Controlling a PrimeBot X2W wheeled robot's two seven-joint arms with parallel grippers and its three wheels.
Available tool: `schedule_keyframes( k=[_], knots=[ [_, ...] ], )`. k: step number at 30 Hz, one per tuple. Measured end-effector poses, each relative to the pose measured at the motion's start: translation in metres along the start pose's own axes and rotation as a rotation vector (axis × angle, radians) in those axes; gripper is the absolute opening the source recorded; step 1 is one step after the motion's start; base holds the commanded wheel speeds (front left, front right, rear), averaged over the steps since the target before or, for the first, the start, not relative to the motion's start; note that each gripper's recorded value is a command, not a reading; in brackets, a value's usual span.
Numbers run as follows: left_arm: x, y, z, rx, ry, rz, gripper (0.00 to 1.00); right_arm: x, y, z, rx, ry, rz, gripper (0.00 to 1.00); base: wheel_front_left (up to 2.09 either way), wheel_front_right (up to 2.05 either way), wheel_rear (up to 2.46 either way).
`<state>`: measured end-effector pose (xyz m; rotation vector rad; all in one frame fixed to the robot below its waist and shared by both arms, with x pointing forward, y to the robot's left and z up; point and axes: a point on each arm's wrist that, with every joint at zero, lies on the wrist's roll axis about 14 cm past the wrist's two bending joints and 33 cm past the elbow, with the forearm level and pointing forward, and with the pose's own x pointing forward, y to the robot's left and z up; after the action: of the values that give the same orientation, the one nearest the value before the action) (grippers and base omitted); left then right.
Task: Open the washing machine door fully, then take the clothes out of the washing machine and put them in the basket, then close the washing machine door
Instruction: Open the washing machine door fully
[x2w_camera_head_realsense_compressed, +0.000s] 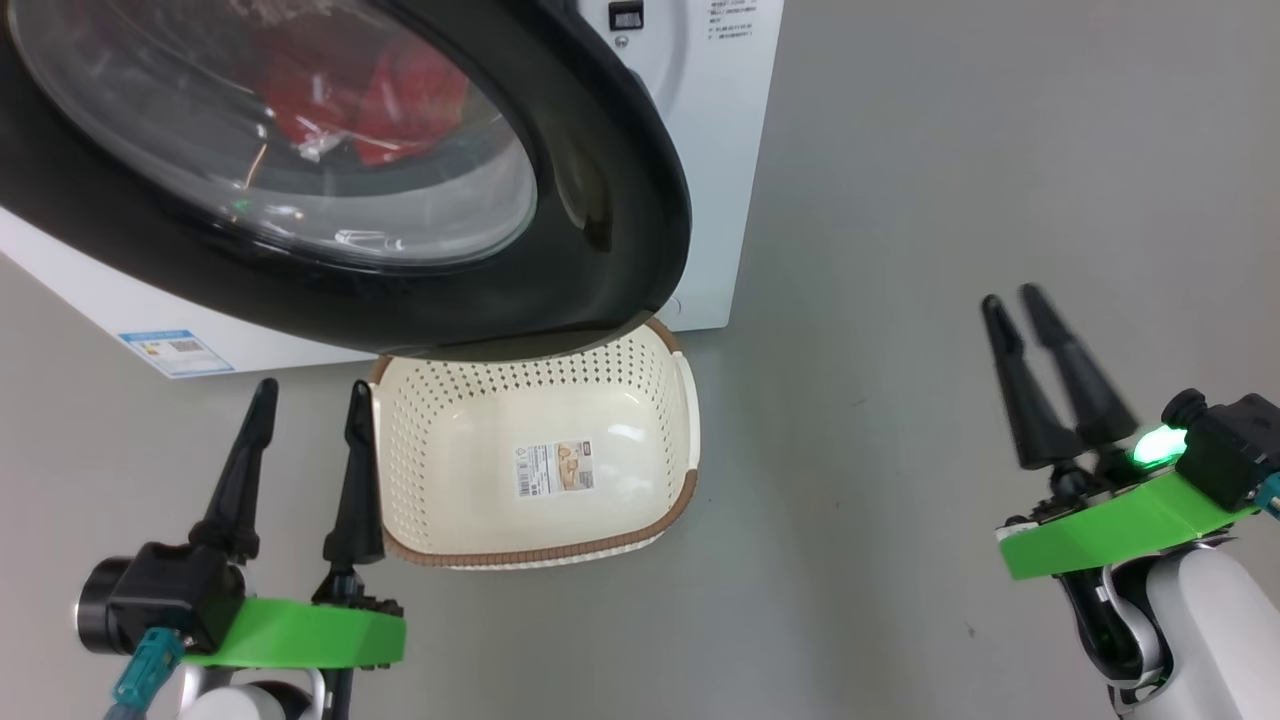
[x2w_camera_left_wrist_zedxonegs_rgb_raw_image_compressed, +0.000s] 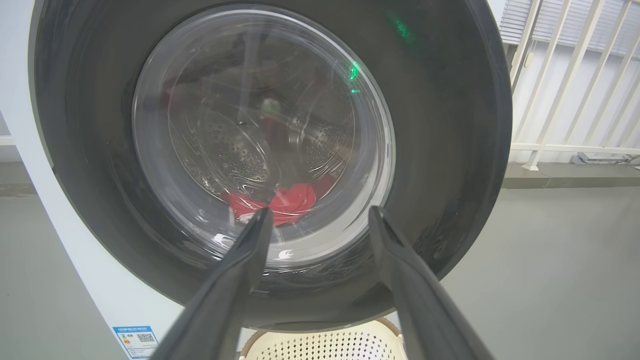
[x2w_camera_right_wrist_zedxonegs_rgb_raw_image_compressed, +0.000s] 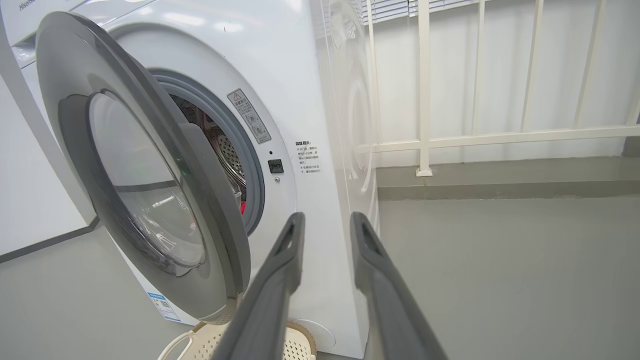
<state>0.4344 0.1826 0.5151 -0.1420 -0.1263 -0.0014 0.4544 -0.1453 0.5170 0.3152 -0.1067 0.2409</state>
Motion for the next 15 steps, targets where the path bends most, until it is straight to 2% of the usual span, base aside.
schedule_keyframes(
  k=[5, 11, 15],
  knots=[
    [0.001, 0.001, -0.001, 0.002, 0.002, 0.002, 1.0, 0.01, 0.01, -0.015, 0.064, 0.05, 0.044, 0.0, 0.0, 0.0, 0.0],
    [-0.001, 0.003, 0.001, 0.004, -0.004, 0.006, 1.0, 0.029, 0.019, -0.013, 0.136, 0.06, 0.082, 0.0, 0.0, 0.0, 0.0],
    [-0.002, 0.004, 0.003, 0.007, -0.007, 0.01, 1.0, 0.042, 0.026, -0.019, 0.272, 0.085, 0.083, 0.0, 0.0, 0.0, 0.0]
  ],
)
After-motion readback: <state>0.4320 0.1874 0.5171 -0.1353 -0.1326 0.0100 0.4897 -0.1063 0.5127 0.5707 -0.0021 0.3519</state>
